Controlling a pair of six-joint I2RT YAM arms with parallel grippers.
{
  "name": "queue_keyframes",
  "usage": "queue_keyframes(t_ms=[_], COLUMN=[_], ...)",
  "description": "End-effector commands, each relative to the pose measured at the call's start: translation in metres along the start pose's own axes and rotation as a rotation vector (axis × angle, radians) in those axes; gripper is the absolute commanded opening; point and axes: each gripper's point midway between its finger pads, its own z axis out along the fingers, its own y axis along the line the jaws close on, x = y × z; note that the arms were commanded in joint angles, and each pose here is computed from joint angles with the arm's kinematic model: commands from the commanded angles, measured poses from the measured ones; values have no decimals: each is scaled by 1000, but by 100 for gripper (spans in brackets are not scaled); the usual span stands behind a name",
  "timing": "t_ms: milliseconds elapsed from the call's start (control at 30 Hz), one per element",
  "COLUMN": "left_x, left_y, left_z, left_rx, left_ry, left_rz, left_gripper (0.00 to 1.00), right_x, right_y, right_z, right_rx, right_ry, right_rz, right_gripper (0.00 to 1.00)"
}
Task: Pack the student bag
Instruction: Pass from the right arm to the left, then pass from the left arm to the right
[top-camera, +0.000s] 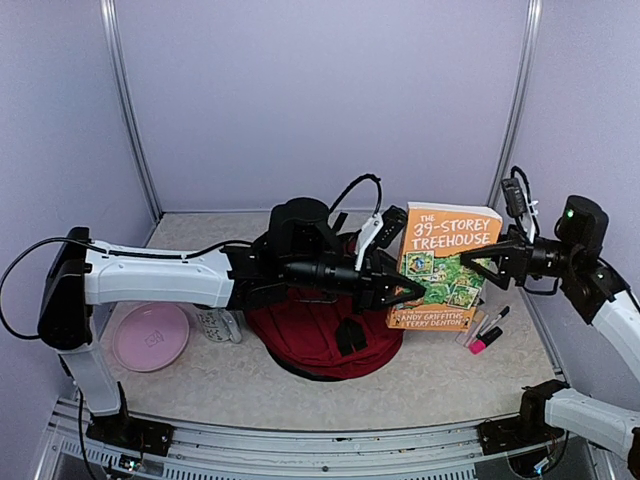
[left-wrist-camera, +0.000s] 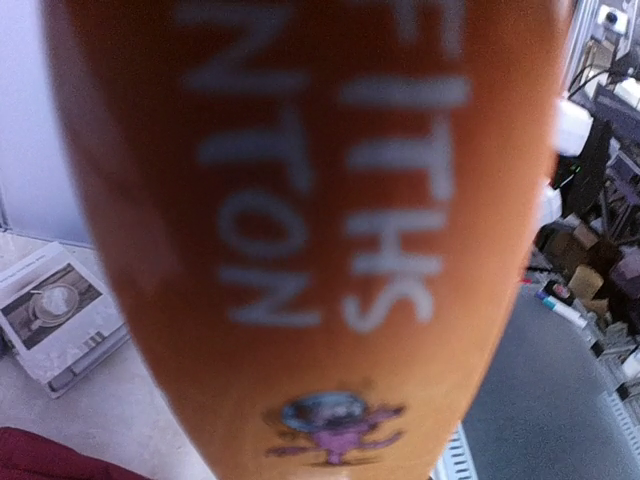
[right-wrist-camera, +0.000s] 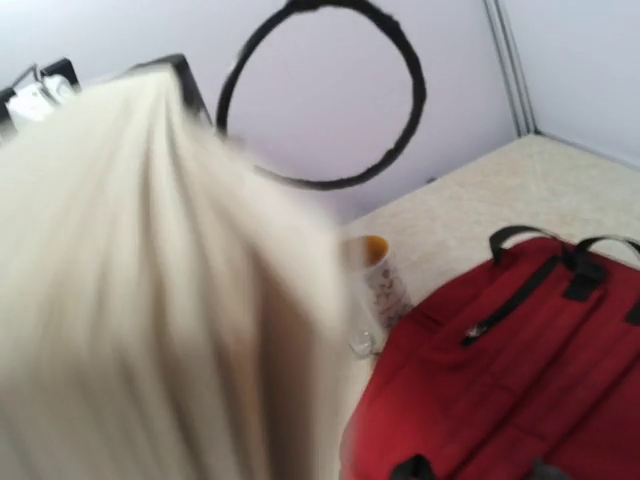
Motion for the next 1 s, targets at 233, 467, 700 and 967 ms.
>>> queue_keyframes(t_ms=[233, 467, 700, 967], left_x=[10, 9, 16, 16], left_y=[55, 48, 35, 31], left_z=[-43, -36, -31, -28], left_rx=[-441, -447, -401, -372], left_ry=[443, 491, 518, 510], left_rz=[373, 444, 475, 465], left_gripper=[0, 0, 0, 0], right_x=[-45, -53, -19, 33], right_y=[35, 37, 32, 34], right_z=[-24, -14, 17, 47], right_rx=[138, 80, 8, -90], right_ry=[148, 118, 231, 342], right_rz=[-379, -419, -359, -261], right_gripper=[100, 100, 100, 100])
